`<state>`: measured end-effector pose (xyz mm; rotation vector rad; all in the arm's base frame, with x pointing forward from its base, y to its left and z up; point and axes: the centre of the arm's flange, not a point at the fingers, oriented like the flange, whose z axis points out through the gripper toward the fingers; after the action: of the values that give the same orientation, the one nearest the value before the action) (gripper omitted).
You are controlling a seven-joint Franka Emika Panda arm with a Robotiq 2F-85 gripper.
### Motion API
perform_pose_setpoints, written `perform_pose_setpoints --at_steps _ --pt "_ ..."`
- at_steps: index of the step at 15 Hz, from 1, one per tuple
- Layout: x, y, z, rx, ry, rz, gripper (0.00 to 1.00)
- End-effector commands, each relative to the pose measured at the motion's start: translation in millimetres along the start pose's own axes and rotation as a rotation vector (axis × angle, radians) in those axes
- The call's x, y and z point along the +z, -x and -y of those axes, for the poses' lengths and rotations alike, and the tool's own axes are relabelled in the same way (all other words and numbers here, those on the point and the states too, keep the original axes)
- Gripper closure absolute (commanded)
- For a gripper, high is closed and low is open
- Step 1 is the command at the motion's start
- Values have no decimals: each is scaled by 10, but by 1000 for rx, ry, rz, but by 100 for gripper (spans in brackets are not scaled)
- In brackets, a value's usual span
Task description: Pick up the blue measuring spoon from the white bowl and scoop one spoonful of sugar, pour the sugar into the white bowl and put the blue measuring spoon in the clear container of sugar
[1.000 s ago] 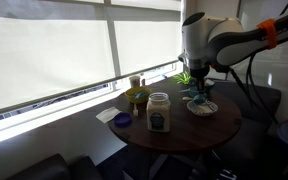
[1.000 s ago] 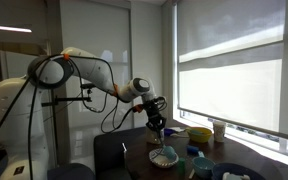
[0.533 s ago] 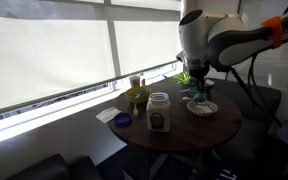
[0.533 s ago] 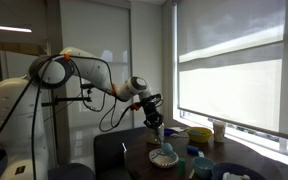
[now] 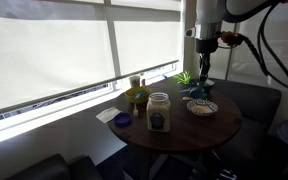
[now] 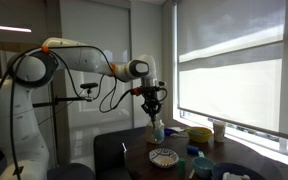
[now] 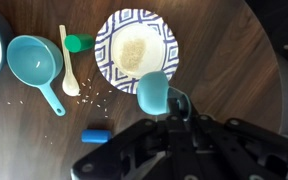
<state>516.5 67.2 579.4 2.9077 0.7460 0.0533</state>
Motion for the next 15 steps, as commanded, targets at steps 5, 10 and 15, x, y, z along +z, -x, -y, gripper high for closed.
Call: perform_pose_setpoints --at_steps 5,10,15 --pt "-443 624 -699 59 -122 -138 92" --pt "-435 545 -869 130 -271 -308 98" --pt "-437 390 -1008 165 -534 -371 98"
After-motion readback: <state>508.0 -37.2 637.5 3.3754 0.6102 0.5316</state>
